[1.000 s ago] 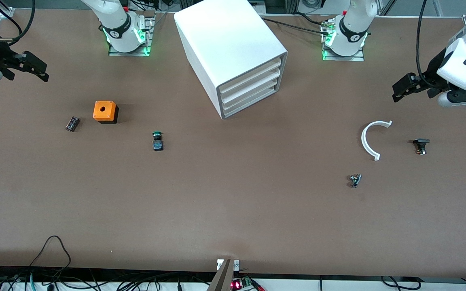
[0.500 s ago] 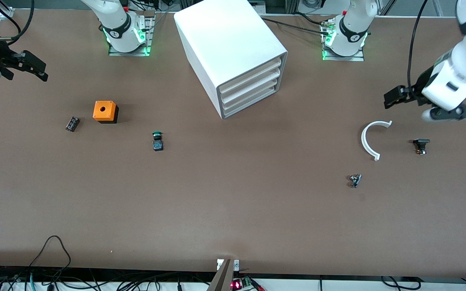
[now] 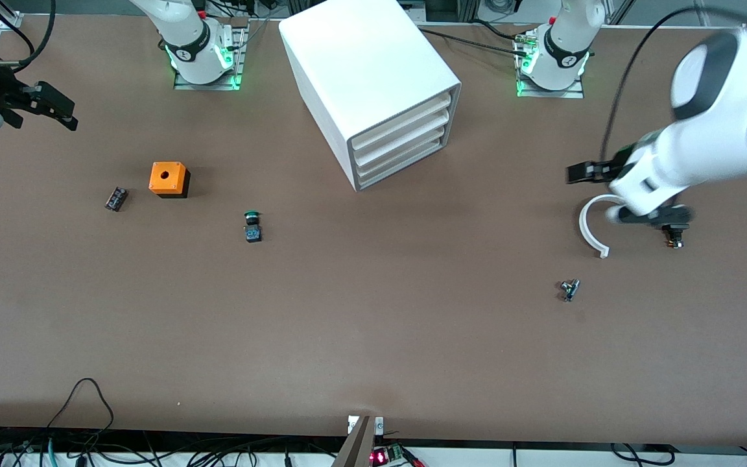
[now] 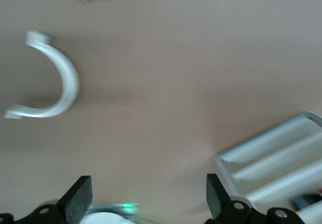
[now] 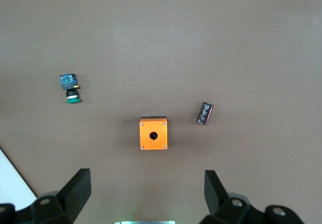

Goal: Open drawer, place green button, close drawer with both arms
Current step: 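Reach the left gripper toward the cabinet drawer while the right gripper reaches the button, then pull the drawer open with the left gripper while the right gripper grasps the button, then release the drawer and withdraw the left gripper toward its rest pose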

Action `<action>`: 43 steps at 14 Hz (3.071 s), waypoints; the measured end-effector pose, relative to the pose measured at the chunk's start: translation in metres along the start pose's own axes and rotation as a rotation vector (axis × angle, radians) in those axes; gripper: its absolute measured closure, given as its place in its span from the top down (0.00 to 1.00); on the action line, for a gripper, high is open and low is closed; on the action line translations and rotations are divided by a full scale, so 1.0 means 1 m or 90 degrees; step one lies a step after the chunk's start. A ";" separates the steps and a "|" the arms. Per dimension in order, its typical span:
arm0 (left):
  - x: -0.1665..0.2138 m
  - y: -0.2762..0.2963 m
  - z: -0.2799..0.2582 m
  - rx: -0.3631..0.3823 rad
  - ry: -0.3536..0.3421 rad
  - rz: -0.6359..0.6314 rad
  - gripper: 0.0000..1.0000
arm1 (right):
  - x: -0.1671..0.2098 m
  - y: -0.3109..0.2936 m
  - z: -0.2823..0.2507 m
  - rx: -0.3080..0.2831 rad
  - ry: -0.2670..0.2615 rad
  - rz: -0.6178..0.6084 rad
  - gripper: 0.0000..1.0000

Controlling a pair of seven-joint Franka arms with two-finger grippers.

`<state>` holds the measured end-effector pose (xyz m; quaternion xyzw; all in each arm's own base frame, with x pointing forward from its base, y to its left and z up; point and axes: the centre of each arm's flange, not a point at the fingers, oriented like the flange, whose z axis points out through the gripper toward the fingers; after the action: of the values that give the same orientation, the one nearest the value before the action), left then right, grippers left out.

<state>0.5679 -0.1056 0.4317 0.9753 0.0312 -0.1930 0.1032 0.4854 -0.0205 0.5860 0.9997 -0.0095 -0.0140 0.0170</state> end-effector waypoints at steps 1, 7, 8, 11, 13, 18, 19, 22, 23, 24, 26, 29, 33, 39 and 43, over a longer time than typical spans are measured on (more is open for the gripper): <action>0.010 0.002 0.030 -0.051 -0.023 -0.008 1.00 | 0.002 0.000 0.005 0.000 -0.006 0.000 1.00; 0.025 0.025 0.177 -0.256 -0.111 0.060 1.00 | 0.014 -0.002 0.028 -0.001 -0.039 -0.002 1.00; 0.026 0.028 0.198 -0.288 -0.128 0.085 1.00 | 0.016 -0.003 0.033 0.000 -0.047 -0.003 1.00; 0.023 0.045 0.255 -0.382 -0.170 0.144 1.00 | 0.028 -0.024 0.057 -0.001 -0.076 -0.031 1.00; 0.013 0.061 0.281 -0.423 -0.190 0.164 1.00 | 0.041 -0.052 0.074 -0.004 -0.091 -0.061 1.00; -0.018 0.095 0.322 -0.432 -0.203 0.183 1.00 | 0.080 -0.107 0.129 0.012 -0.119 -0.104 1.00; -0.024 0.101 0.329 -0.424 -0.201 0.185 0.97 | 0.086 -0.112 0.142 0.011 -0.123 -0.108 1.00; -0.038 0.115 0.346 -0.410 -0.211 0.192 0.78 | 0.100 -0.132 0.182 0.008 -0.129 -0.124 1.00; -0.041 0.117 0.350 -0.407 -0.213 0.193 0.68 | 0.103 -0.144 0.195 0.007 -0.127 -0.134 1.00; -0.042 0.118 0.351 -0.405 -0.214 0.193 0.58 | 0.105 -0.157 0.208 0.004 -0.124 -0.140 1.00; -0.042 0.118 0.351 -0.404 -0.213 0.193 0.37 | 0.108 -0.178 0.234 -0.001 -0.124 -0.135 1.00; -0.037 0.115 0.348 -0.410 -0.202 0.200 0.28 | 0.106 -0.201 0.274 -0.004 -0.126 -0.144 1.00; 0.019 0.070 0.304 -0.425 -0.104 0.169 0.24 | 0.086 -0.219 0.321 0.008 -0.087 -0.165 1.00; 0.058 0.042 0.271 -0.407 0.008 0.126 0.44 | 0.071 -0.252 0.351 0.017 -0.061 -0.203 1.00; 0.073 0.019 0.221 -0.407 0.086 0.114 0.81 | 0.073 -0.254 0.377 0.020 -0.051 -0.204 1.00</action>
<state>0.5559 -0.1697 0.2074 0.9030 0.0113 -0.0990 0.4179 0.5526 0.2195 0.1983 0.9872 0.1489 -0.0566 -0.0016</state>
